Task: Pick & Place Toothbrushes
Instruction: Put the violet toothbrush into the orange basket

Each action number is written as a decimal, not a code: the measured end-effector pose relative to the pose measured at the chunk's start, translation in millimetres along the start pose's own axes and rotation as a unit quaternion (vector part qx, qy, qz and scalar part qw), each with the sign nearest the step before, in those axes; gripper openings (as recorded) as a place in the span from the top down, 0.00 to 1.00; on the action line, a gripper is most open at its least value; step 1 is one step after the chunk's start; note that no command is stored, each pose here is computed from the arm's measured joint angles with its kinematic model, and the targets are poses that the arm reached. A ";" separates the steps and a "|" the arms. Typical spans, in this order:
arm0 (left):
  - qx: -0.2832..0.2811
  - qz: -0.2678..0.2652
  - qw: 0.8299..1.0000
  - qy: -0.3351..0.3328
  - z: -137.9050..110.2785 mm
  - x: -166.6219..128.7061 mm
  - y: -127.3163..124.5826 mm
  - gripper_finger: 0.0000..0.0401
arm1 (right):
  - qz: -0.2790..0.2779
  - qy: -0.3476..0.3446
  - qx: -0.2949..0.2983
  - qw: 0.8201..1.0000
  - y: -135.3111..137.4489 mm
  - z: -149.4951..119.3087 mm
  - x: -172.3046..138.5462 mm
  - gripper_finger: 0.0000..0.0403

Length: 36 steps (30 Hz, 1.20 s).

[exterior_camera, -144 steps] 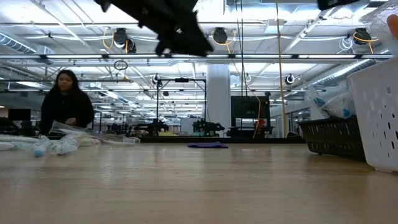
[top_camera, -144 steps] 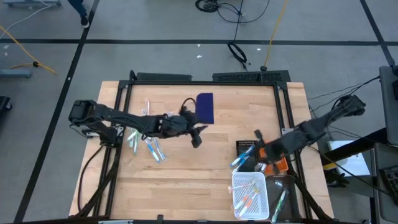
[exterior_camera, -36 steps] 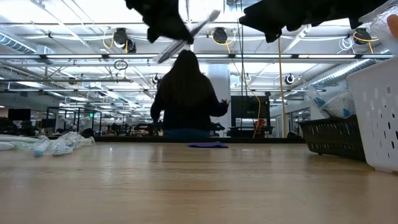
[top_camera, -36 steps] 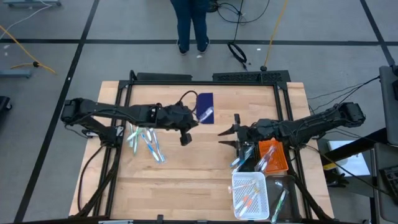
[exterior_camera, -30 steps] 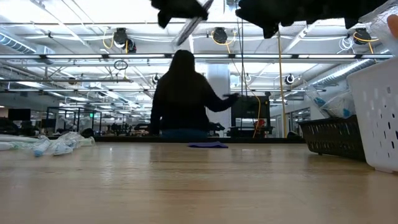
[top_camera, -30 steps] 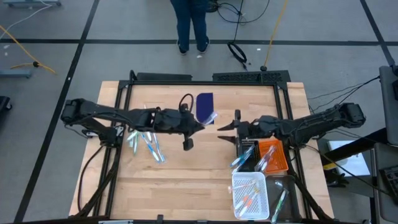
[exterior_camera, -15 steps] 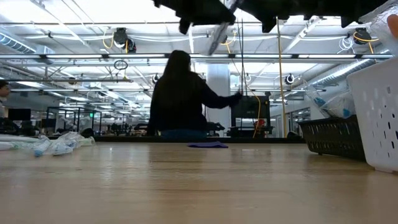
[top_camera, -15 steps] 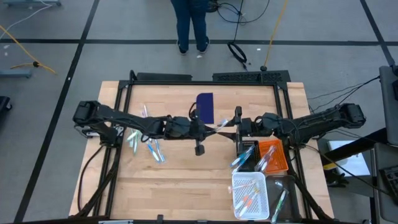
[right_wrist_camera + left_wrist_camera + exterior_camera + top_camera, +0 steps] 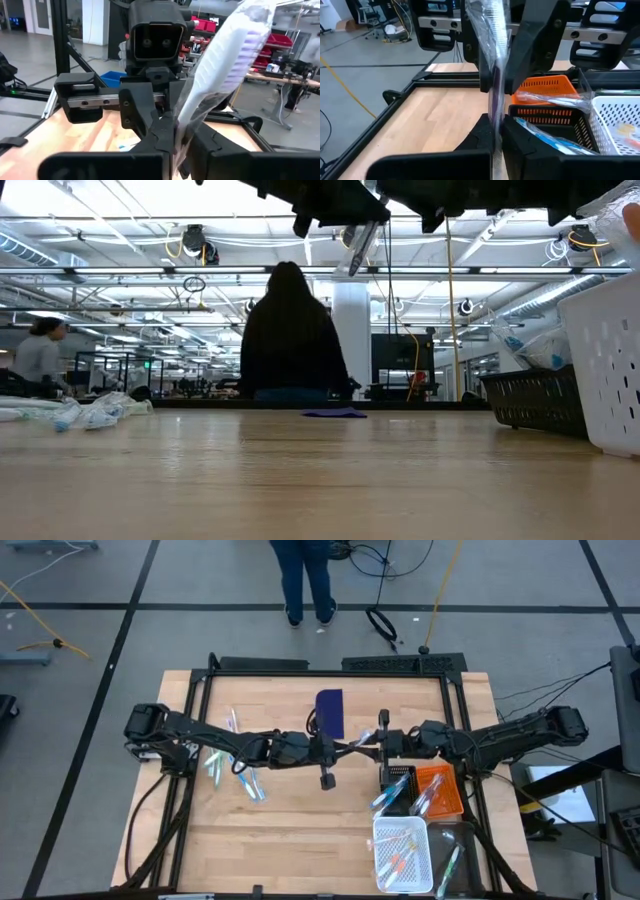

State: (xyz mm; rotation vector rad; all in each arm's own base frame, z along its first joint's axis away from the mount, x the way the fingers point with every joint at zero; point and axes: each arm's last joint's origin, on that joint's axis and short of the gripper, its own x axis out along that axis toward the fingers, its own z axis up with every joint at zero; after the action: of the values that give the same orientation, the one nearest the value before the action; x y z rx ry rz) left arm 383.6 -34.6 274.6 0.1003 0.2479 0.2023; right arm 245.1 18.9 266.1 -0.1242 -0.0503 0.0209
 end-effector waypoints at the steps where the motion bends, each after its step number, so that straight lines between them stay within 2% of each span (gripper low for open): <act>1: 0.000 0.000 1.000 0.000 0.0 0.0 0.0 0.97 | 0.001 0.001 -0.002 1.000 0.4 -0.1 0.0 0.96; 9: -0.003 0.000 1.000 0.004 -0.8 0.2 0.6 0.79 | 0.007 0.015 -0.009 1.000 1.2 -3.0 -0.1 0.96; 14: 0.014 0.002 1.000 0.004 -0.6 0.0 0.8 0.73 | 0.008 0.024 -0.013 1.000 0.4 0.3 -6.0 0.96; 30: 0.011 0.004 1.000 0.022 2.2 -7.2 3.9 0.71 | 0.020 0.078 -0.023 0.996 -6.5 25.8 -72.7 0.96; 36: 0.005 0.003 1.000 0.027 1.0 -7.0 4.3 0.71 | 0.046 0.084 -0.014 0.995 -1.9 31.8 -100.7 0.96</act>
State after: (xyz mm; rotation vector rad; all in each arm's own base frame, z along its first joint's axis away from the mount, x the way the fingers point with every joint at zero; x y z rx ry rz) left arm 376.4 -32.0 277.7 0.1056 0.3020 0.2094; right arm 143.0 18.5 293.0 -0.1558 0.1239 0.1009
